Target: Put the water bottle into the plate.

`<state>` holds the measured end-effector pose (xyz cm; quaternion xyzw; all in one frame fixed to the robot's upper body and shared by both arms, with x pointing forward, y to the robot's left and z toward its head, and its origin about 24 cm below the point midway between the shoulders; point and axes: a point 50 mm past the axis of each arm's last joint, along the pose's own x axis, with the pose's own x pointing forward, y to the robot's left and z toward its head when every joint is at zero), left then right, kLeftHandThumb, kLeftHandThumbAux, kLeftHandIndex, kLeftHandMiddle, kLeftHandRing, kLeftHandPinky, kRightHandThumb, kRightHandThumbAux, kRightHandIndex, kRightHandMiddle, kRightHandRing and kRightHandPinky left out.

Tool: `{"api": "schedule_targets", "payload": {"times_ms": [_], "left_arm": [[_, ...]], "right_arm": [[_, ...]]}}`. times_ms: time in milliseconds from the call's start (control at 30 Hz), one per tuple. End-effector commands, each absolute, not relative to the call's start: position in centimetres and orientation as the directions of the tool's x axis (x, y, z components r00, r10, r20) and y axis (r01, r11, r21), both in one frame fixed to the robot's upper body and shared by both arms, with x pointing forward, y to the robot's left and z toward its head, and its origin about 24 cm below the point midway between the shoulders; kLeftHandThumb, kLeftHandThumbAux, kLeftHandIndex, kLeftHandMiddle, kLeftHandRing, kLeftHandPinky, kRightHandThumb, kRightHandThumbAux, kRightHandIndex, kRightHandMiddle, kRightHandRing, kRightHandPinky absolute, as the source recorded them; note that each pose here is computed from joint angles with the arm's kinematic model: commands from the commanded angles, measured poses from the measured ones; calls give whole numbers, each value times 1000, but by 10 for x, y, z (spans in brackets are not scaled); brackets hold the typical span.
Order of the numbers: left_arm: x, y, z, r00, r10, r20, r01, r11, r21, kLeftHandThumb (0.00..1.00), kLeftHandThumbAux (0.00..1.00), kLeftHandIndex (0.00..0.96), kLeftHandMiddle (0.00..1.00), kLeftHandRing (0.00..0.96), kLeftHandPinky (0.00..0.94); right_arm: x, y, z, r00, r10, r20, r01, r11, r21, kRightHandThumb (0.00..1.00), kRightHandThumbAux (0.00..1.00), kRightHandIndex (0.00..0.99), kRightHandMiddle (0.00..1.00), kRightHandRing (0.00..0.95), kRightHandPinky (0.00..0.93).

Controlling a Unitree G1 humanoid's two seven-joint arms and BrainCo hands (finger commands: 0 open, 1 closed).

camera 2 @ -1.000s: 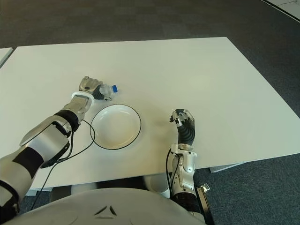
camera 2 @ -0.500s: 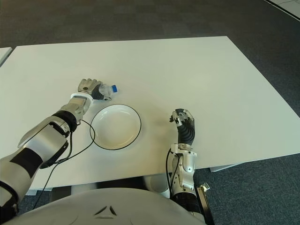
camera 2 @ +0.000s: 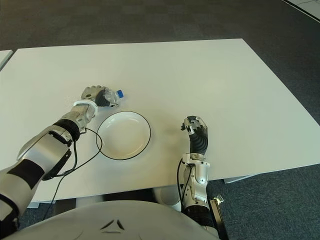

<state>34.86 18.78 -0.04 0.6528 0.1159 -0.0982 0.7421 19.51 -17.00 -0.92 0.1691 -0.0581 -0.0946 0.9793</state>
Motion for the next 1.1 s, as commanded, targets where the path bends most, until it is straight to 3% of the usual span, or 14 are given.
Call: {"api": "schedule_targets", "payload": {"times_ms": [33,533,900,1100], "left_arm": [[339,205,-12,910,71,-409,382,245,891,949,653,377,507,539,846],[356,208,13,932,91,-352,258,517,816,951,651,384,513,532,855],[374,201,47,976,26,-218,165,567,807,951,651,385,511,529,855],[378,197,65,989,-76,-127,148,551,821,950,651,385,510,527,846]], "right_arm": [[193,-158,-15,971,-235,42,198,892,406,703,728,435,619,601,601],[194,-157,-15,975,-219,43,179,885,430,702,729,436,636,611,611],[197,-155,-15,978,-202,43,164,887,432,703,728,436,632,609,609],[198,-156,-17,980,-197,31,165,886,434,705,727,436,628,606,603]]}}
